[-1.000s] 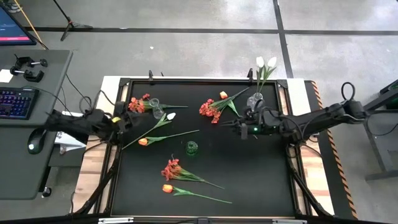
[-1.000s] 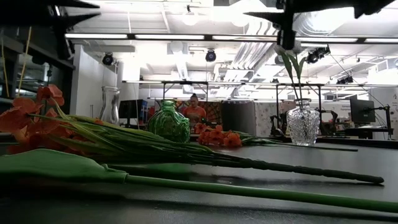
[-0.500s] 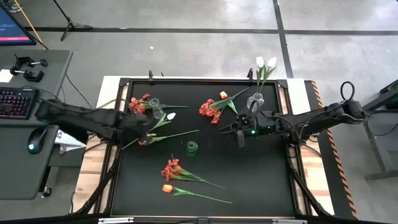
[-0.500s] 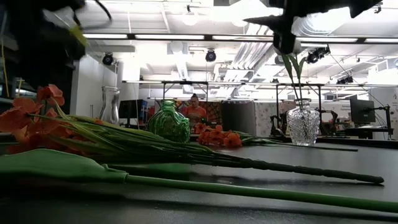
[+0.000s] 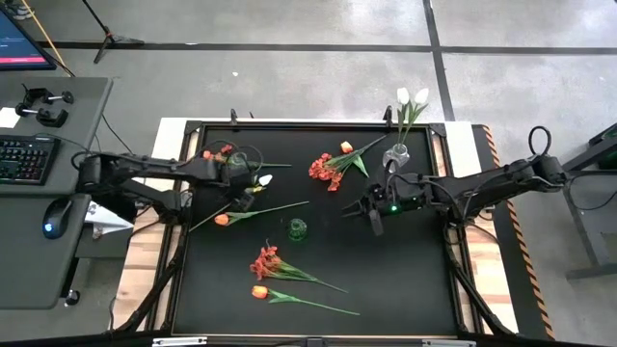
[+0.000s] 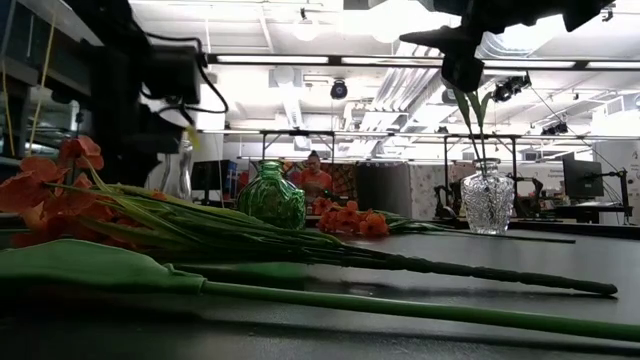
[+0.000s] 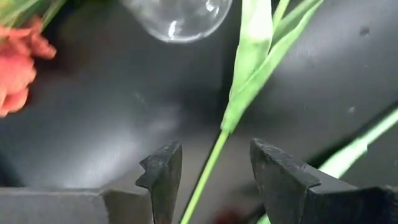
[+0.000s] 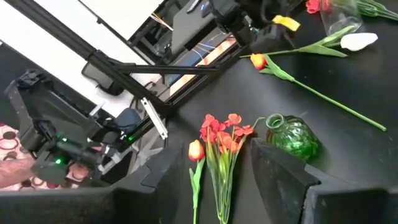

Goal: Sort flowers into vase by color
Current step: Put the white flower into the right transparent vase, then put the top right orange flowers into the green vase

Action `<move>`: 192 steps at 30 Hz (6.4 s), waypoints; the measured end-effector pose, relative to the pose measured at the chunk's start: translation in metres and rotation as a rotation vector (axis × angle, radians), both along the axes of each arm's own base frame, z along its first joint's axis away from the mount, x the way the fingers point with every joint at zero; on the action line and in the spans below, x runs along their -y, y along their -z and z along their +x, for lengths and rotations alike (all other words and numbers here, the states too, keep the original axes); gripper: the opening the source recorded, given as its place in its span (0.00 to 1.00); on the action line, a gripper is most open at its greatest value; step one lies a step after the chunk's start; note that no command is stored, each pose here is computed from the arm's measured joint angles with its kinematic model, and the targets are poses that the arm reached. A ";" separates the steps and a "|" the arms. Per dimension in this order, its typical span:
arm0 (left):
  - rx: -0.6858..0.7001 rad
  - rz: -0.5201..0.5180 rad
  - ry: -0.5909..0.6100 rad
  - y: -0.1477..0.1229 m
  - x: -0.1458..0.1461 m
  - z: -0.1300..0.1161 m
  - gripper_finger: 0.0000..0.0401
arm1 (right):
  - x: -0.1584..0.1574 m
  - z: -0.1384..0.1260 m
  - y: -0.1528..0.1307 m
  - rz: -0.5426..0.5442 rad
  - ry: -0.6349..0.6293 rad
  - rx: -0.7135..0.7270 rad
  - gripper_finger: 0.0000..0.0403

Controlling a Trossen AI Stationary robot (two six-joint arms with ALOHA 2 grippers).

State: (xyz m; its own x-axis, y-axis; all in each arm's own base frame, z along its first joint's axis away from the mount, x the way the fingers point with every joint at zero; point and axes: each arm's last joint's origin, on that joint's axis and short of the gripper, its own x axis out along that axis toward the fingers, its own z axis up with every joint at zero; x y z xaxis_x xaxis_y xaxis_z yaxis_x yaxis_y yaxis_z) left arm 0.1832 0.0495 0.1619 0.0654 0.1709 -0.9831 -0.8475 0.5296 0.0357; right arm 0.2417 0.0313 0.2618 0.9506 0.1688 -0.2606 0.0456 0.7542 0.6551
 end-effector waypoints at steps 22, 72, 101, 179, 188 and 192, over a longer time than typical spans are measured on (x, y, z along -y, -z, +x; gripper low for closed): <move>-0.113 -0.094 0.243 0.024 -0.008 0.009 0.17 | 0.000 -0.001 -0.001 -0.013 -0.016 0.002 0.43; 1.509 0.965 0.523 -0.121 -0.050 0.264 0.00 | 0.029 -0.071 -0.121 -0.487 0.547 1.028 0.43; 1.395 1.090 0.473 -0.055 -0.097 0.365 0.00 | 0.032 -0.068 -0.116 -0.534 0.622 0.932 0.43; 1.706 0.739 0.411 -0.210 -0.048 0.074 0.46 | 0.033 0.010 0.084 -0.031 0.221 -0.606 0.43; 1.627 0.639 0.498 -0.220 -0.069 0.034 0.46 | 0.028 0.004 0.086 0.179 0.485 -0.652 0.43; 1.505 0.550 0.520 -0.210 -0.074 0.026 0.46 | 0.034 0.016 0.081 0.331 0.695 -0.468 0.43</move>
State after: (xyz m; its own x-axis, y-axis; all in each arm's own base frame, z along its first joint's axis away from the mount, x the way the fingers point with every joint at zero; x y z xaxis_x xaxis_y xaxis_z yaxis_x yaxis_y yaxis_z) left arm 0.2089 0.1240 0.3722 0.9802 0.1082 0.1656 -0.0497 0.9450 -0.3234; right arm 0.2580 -0.0030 0.1812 0.6752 -0.2695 -0.6866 0.7376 0.2328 0.6339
